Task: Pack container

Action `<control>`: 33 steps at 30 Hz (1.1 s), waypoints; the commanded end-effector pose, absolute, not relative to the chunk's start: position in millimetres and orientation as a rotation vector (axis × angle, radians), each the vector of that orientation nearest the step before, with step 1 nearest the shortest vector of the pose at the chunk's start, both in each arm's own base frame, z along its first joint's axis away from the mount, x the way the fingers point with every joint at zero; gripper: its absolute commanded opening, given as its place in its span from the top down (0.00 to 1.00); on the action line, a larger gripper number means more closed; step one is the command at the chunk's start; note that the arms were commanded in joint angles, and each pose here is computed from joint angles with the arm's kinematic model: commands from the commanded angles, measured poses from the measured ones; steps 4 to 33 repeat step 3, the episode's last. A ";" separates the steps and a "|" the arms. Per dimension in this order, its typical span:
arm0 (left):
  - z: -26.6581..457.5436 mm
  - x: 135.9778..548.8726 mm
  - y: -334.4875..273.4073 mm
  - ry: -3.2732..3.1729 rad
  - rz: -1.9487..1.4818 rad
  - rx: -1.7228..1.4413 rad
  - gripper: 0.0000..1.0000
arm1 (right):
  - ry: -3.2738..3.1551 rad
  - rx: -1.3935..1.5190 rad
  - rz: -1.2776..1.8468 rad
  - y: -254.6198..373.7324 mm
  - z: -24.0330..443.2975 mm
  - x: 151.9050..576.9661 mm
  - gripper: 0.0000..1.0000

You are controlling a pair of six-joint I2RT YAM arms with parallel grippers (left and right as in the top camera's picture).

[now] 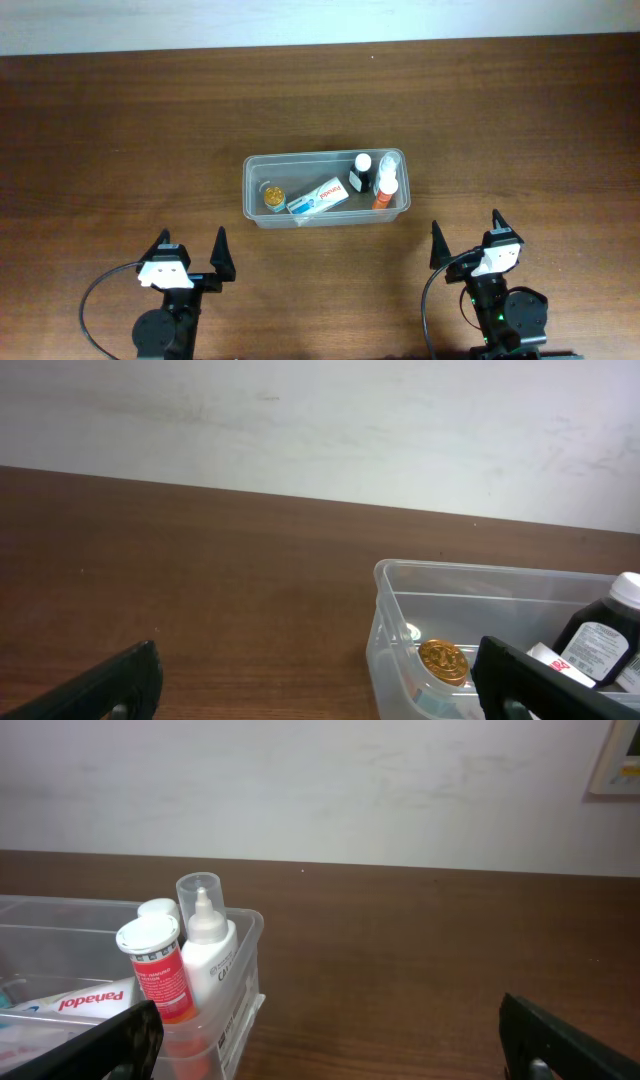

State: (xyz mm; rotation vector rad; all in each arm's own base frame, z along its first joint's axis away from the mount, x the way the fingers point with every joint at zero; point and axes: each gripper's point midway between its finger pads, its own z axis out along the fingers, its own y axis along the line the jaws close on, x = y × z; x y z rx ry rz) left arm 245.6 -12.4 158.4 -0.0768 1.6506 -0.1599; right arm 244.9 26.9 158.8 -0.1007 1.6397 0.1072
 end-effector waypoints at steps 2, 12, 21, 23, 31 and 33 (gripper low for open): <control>156.5 245.7 -10.2 1.649 -0.139 -0.072 0.01 | 1.640 -0.091 0.098 24.2 157.6 244.8 0.01; 156.5 245.7 -10.2 1.649 -0.139 -0.072 0.01 | 1.640 -0.091 0.098 24.2 157.6 244.8 0.02; 156.5 245.7 -10.2 1.649 -0.139 -0.072 0.01 | 1.640 -0.091 0.098 24.2 157.6 244.8 0.02; 156.5 245.7 -10.2 1.649 -0.139 -0.072 0.01 | 1.640 -0.091 0.098 24.2 157.6 244.8 0.02; 156.5 245.7 -10.2 1.649 -0.139 -0.072 0.01 | 1.640 -0.091 0.098 24.2 157.6 244.8 0.02; 156.5 245.7 -10.2 1.649 -0.139 -0.072 0.01 | 1.640 -0.091 0.098 24.2 157.6 244.8 0.02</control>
